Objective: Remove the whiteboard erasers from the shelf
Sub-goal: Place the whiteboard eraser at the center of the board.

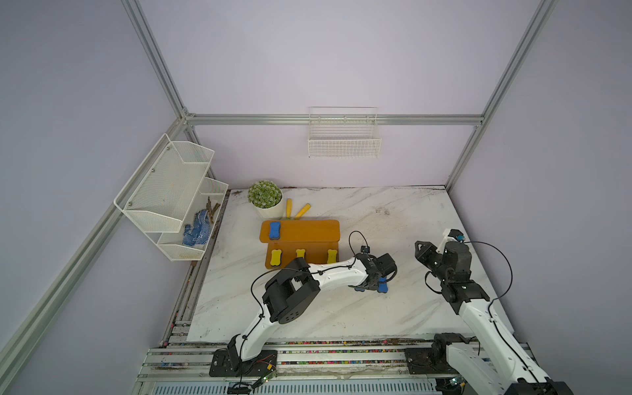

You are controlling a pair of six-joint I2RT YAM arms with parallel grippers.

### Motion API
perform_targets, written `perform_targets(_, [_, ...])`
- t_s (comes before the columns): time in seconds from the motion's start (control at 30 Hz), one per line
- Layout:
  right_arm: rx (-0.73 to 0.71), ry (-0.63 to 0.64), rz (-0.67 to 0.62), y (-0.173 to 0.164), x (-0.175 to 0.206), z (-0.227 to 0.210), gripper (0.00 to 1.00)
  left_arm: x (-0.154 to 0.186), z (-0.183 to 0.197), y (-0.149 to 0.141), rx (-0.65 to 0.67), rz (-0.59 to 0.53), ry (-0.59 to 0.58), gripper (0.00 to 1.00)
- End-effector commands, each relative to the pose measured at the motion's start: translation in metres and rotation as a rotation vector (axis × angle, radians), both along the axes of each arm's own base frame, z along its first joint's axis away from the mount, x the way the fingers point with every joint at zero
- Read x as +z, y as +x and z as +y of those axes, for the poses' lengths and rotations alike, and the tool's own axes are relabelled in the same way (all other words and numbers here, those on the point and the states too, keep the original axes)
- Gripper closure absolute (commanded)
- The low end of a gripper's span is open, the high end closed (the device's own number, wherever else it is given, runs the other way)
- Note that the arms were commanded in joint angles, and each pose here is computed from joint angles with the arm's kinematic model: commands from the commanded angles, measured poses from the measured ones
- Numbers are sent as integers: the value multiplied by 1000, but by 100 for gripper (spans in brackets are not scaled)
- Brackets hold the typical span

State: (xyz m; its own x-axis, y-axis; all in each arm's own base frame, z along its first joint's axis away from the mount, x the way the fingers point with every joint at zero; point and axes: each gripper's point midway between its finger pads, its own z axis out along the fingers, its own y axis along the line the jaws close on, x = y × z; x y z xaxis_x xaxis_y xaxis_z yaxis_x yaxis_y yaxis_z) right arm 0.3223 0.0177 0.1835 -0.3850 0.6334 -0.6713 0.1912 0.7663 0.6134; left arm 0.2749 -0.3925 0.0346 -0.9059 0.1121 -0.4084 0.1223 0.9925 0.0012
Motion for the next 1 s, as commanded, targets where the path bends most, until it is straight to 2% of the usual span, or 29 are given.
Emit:
perform_targets(0.0, [51,9,-14,1,-5,8,70,63,-12,5,-26,-71,-88,45])
perform_targets(0.13, [70,11,-17,3,-8,12,71,105,-5,9,-44,-134,-106,45])
perform_targets(0.33, [107,-27,-1,6,-14,28,72,173,30,22,-51,-244,-83,46])
perform_targets(0.6, [242,-86,-25,8,-13,67,72,247,151,54,32,-299,17,46])
perform_targets(0.7, [280,-83,-39,10,-12,76,71,257,201,65,73,-301,56,45])
perform_targets(0.8, [307,-83,-56,12,-9,83,71,252,248,74,118,-270,112,45])
perform_targets(0.97, [316,-86,-61,13,-9,85,71,240,299,86,146,-226,143,44])
